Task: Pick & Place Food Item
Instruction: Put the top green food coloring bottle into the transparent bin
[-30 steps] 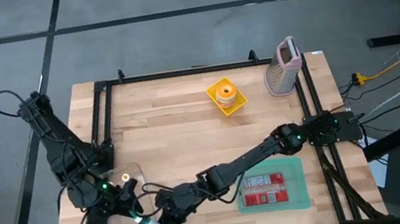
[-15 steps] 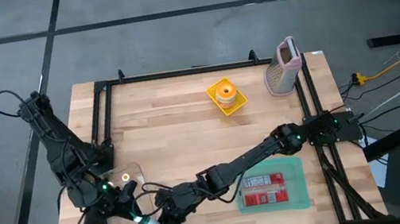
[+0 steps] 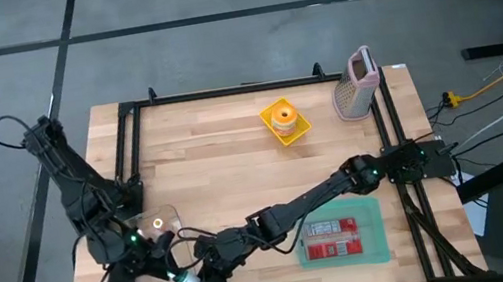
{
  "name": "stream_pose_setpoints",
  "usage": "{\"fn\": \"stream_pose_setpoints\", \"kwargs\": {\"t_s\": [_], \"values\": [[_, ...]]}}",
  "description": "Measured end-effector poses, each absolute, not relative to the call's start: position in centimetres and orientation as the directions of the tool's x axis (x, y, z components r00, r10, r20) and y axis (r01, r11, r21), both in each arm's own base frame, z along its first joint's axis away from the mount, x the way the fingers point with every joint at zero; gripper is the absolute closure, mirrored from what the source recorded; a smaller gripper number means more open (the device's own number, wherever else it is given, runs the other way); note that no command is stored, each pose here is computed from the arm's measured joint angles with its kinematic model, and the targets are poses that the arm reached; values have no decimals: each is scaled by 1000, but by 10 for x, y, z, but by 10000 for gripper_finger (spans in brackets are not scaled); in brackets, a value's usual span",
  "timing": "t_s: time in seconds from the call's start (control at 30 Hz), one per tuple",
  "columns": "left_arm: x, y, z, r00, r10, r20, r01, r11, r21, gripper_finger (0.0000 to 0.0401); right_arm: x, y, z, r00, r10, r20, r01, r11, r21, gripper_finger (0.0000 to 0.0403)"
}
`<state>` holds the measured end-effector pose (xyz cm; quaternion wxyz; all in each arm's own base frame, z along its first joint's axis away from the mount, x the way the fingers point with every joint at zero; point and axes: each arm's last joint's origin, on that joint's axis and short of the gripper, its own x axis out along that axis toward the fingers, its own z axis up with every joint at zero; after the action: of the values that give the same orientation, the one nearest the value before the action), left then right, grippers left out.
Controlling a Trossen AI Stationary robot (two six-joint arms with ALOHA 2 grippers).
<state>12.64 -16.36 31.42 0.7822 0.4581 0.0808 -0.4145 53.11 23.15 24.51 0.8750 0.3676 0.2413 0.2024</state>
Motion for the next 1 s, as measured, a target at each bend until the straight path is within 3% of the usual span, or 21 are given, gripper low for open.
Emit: {"fn": "stream_pose_setpoints", "kwargs": {"t_s": [0.57, 1.0], "values": [[139, -160, 312, 633, -577, -516, 736, 241, 633, 242, 530, 234, 245, 801, 534, -270, -182, 647, 740, 286], [139, -160, 311, 643, -565, -517, 726, 235, 646, 287, 530, 234, 244, 798, 538, -272, -187, 650, 737, 284]]}}
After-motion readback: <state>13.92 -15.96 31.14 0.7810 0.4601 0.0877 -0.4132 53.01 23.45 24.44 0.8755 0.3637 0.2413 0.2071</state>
